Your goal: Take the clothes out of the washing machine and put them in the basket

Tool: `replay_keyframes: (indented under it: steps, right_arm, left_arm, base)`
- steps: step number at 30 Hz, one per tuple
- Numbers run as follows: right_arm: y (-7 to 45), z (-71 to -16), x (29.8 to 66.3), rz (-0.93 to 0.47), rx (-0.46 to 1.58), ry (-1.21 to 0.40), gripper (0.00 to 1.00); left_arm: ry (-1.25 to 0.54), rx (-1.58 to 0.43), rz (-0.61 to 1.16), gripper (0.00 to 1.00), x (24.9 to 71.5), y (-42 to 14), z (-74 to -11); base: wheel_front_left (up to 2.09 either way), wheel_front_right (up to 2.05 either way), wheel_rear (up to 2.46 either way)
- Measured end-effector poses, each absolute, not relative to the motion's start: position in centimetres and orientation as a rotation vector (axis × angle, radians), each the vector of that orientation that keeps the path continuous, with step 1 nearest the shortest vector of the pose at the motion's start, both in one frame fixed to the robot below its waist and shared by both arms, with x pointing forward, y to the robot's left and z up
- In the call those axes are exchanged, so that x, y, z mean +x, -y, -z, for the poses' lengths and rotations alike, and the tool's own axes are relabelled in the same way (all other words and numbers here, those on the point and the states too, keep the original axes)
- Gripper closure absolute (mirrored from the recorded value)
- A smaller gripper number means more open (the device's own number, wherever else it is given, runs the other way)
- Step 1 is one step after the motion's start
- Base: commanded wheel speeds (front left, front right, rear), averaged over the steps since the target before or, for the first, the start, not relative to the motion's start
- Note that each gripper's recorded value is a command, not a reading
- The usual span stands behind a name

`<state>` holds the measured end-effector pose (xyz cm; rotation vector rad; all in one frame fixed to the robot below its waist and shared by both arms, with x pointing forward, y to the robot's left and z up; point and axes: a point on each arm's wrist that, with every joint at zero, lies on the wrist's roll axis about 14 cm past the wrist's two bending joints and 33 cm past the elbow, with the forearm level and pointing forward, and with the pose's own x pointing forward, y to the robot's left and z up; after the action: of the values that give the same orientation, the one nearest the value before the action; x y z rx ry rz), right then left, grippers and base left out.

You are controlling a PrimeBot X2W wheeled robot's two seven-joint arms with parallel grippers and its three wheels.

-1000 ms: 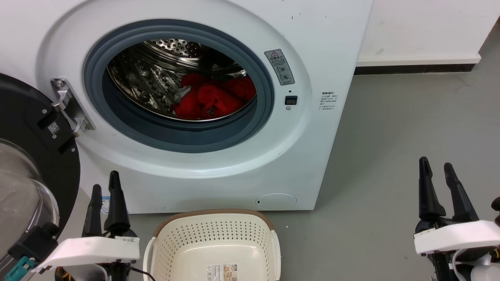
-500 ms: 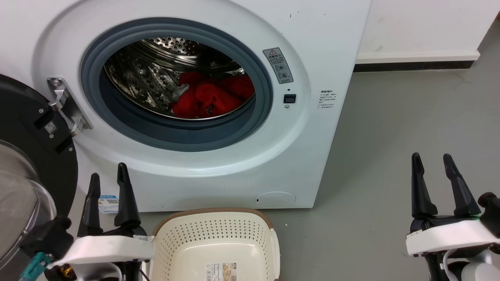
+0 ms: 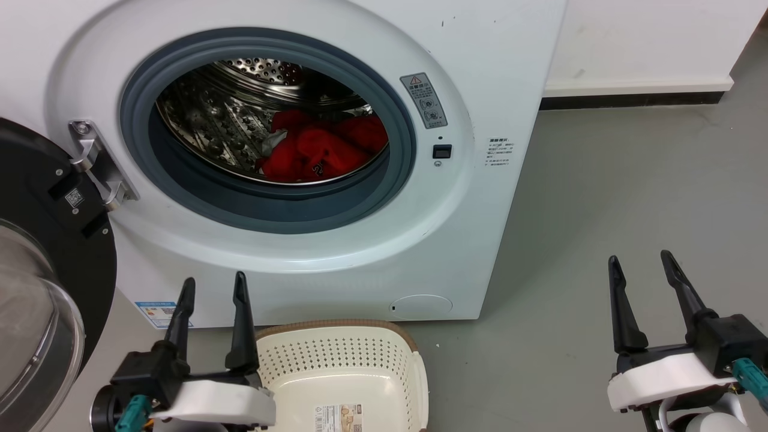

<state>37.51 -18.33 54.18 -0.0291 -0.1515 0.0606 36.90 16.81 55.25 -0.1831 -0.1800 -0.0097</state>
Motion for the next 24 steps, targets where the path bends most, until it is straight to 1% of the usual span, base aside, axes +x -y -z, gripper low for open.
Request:
replay_keyframes:
  steps: [5, 16, 24]
  right_arm:
    - [18.3, -53.9, 37.3, -0.065, -0.09, 0.148, 0.0]
    - [17.9, -53.5, 37.0, -0.083, -0.182, 0.143, 0.0]
    - [18.0, -53.4, 37.0, -0.081, -0.169, 0.15, 0.0]
  left_arm:
    - [0.148, -0.161, 0.047, 0.0, 36.6, -15.9, -54.0]
    - [0.154, -0.067, 0.111, 0.0, 36.3, -14.6, -53.6]
    - [0.176, -0.07, 0.125, 0.0, 36.1, -14.7, -54.0]
  base:
    - [0.0, 0.0, 0.0]
    - [0.0, 0.0, 0.0]
    - [0.0, 0.0, 0.0]
